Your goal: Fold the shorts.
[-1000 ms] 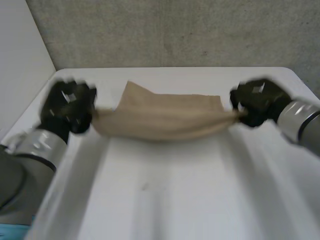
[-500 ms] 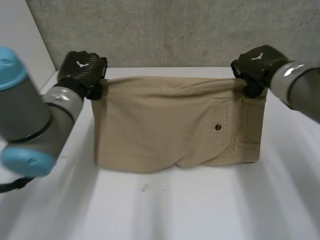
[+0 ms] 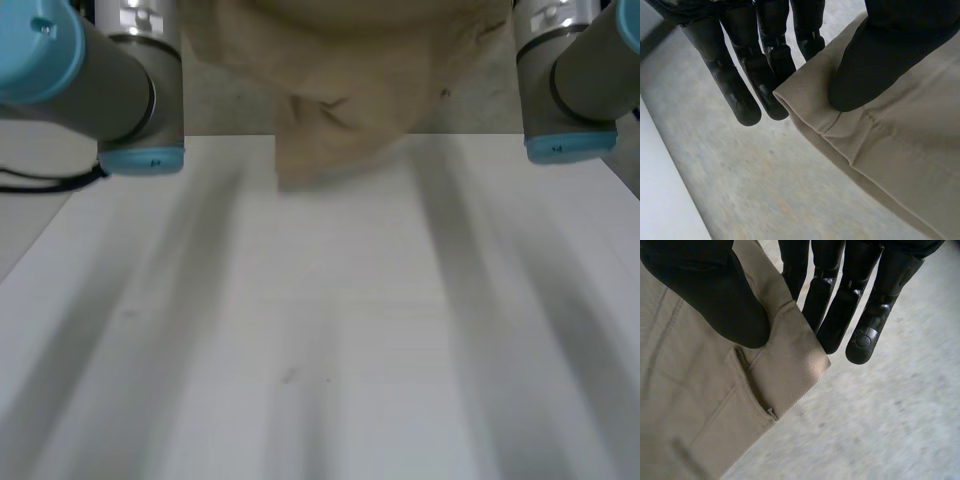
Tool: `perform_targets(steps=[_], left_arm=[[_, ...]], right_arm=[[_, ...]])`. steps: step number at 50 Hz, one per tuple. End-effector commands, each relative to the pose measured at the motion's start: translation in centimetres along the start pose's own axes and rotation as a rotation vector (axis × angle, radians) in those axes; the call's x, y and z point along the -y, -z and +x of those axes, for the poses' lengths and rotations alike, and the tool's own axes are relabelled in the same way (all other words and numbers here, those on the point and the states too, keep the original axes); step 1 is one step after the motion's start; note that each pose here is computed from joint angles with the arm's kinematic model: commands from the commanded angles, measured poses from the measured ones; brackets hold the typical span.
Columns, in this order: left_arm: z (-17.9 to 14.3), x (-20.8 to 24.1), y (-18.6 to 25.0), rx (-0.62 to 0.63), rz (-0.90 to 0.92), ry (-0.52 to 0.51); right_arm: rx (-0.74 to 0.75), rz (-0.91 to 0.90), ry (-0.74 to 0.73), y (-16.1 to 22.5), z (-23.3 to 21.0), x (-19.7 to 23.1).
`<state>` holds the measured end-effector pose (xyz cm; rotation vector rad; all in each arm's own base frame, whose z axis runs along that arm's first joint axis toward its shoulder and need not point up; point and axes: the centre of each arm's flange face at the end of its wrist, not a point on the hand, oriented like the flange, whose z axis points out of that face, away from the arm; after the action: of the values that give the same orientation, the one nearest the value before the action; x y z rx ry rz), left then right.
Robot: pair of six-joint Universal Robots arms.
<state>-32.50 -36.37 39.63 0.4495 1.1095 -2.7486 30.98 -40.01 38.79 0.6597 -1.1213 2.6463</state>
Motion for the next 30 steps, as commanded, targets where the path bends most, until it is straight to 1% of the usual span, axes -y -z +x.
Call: perform_targets(steps=[1, 6, 7, 8, 10, 11, 14, 15, 18, 19, 22, 26, 27, 30], left_arm=[[1.4, -5.0, 6.1, -0.130, -0.232, 0.036], [3.0, -8.2, 11.1, -0.226, -0.387, 0.019], [3.3, -8.6, 12.0, -0.241, -0.413, 0.017], [3.8, -9.6, 13.9, -0.276, -0.466, 0.010], [4.5, -10.9, 16.2, -0.320, -0.531, -0.004], [5.2, -12.0, 18.5, -0.366, -0.594, -0.017], [5.9, -12.6, 21.1, -0.420, -0.660, -0.024], [5.9, -12.3, 22.3, -0.451, -0.698, -0.029], [5.0, -11.3, 23.1, -0.475, -0.746, -0.036], [4.2, -10.3, 23.5, -0.485, -0.773, -0.038], [3.1, -9.0, 24.0, -0.499, -0.805, -0.042], [1.7, -6.7, 25.0, -0.534, -0.837, -0.057], [1.0, -5.7, 25.5, -0.546, -0.852, -0.061], [0.1, -4.6, 26.3, -0.569, -0.882, -0.071]], right_arm=[[0.203, -0.287, -0.027, 5.0, -3.1, -3.7], [0.349, -0.473, -0.030, 9.6, -5.9, -7.0], [0.401, -0.529, -0.030, 11.4, -6.9, -8.1], [0.426, -0.561, -0.030, 12.4, -7.4, -8.7], [0.464, -0.617, -0.028, 14.0, -8.2, -9.9], [0.500, -0.670, -0.025, 15.7, -8.9, -10.7], [0.538, -0.724, -0.028, 17.4, -9.3, -11.3], [0.554, -0.747, -0.029, 18.1, -9.2, -11.3], [0.581, -0.787, -0.030, 19.3, -8.8, -11.1], [0.597, -0.808, -0.028, 19.8, -8.2, -10.5], [0.632, -0.833, -0.014, 20.7, -7.6, -9.6], [0.732, -0.873, 0.014, 22.8, -7.0, -8.3], [0.785, -0.902, 0.026, 23.9, -6.8, -7.8], [0.856, -0.949, 0.048, 25.3, -6.2, -6.8]])
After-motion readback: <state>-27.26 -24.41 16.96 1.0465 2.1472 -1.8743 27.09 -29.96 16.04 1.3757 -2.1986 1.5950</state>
